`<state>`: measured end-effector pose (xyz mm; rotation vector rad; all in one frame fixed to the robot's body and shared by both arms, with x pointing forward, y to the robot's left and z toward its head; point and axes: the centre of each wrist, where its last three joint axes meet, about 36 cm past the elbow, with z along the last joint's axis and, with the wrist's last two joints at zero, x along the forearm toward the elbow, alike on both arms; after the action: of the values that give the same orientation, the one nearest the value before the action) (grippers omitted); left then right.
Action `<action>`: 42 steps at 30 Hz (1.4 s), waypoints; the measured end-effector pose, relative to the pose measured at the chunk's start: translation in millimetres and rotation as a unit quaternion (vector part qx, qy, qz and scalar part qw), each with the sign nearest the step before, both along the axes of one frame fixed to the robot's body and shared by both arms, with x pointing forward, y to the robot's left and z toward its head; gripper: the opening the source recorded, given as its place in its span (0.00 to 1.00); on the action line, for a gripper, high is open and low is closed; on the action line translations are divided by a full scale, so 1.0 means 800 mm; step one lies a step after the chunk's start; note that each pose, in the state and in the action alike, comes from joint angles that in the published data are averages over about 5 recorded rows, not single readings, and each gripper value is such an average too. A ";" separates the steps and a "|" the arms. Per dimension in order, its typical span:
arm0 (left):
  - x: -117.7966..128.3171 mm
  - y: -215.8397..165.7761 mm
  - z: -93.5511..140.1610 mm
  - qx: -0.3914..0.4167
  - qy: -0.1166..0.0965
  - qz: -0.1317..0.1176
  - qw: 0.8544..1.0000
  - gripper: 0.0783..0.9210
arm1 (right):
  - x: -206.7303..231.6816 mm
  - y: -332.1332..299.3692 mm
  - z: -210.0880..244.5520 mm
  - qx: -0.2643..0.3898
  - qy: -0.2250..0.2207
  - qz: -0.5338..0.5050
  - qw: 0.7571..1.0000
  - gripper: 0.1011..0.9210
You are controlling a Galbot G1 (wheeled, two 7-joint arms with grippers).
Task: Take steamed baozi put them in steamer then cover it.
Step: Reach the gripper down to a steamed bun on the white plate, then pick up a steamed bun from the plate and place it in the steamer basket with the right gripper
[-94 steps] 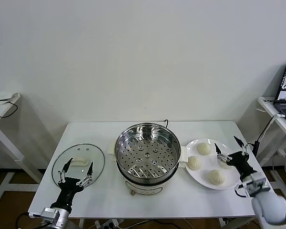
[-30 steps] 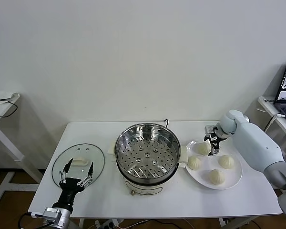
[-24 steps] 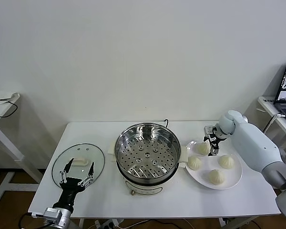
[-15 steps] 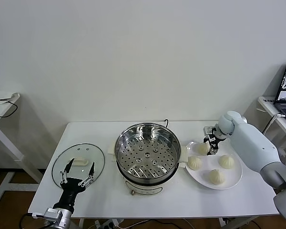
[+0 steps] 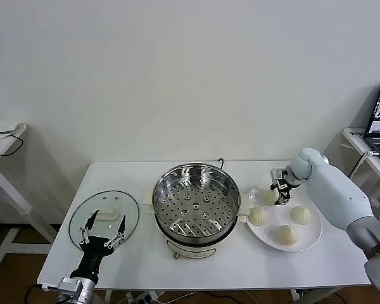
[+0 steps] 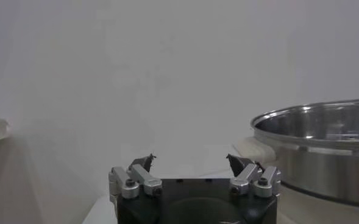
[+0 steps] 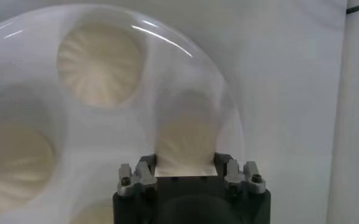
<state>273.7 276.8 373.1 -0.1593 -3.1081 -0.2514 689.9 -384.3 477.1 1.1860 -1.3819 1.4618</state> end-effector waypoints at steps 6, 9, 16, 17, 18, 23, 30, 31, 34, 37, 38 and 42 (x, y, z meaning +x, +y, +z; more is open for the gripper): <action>-0.002 0.001 0.004 0.003 -0.002 -0.001 1.000 0.88 | -0.008 -0.008 0.055 0.004 -0.011 0.041 0.999 0.65; -0.003 0.002 0.005 0.005 -0.003 -0.003 1.000 0.88 | -0.013 -0.009 0.096 0.004 -0.020 0.077 0.997 0.65; -0.004 0.003 0.006 0.008 -0.001 -0.005 1.000 0.88 | -0.026 0.024 0.197 -0.009 -0.042 0.206 0.978 0.65; -0.005 0.003 0.007 0.008 -0.001 -0.005 1.000 0.88 | -0.029 0.032 0.211 -0.012 -0.046 0.226 0.973 0.65; -0.005 0.003 0.007 0.009 -0.001 -0.005 1.000 0.88 | -0.031 0.040 0.224 -0.016 -0.050 0.245 0.968 0.65; -0.006 0.005 0.009 0.011 -0.002 -0.004 1.000 0.88 | -0.044 0.090 0.284 -0.036 -0.068 0.338 0.938 0.65; -0.008 0.012 0.010 0.015 -0.001 -0.002 1.000 0.88 | -0.054 0.170 0.331 -0.064 -0.078 0.442 0.891 0.65; -0.008 0.013 0.010 0.016 0.000 -0.001 1.000 0.88 | -0.054 0.182 0.334 -0.067 -0.078 0.455 0.885 0.65; -0.009 0.017 0.010 0.017 0.000 0.001 1.000 0.88 | -0.053 0.220 0.339 -0.074 -0.078 0.491 0.864 0.65; -0.009 0.022 0.010 0.018 0.000 0.004 1.000 0.88 | -0.050 0.256 0.340 -0.081 -0.077 0.521 0.846 0.65; -0.009 0.023 0.011 0.018 0.000 0.006 1.000 0.88 | -0.048 0.267 0.339 -0.082 -0.076 0.529 0.841 0.65; -0.010 0.030 0.011 0.017 0.000 0.012 1.000 0.88 | -0.041 0.306 0.331 -0.088 -0.071 0.557 0.823 0.65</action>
<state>265.8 300.9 382.1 -0.1218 -3.1015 -0.3047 657.4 -139.8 742.2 1.9171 -0.5173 2.4226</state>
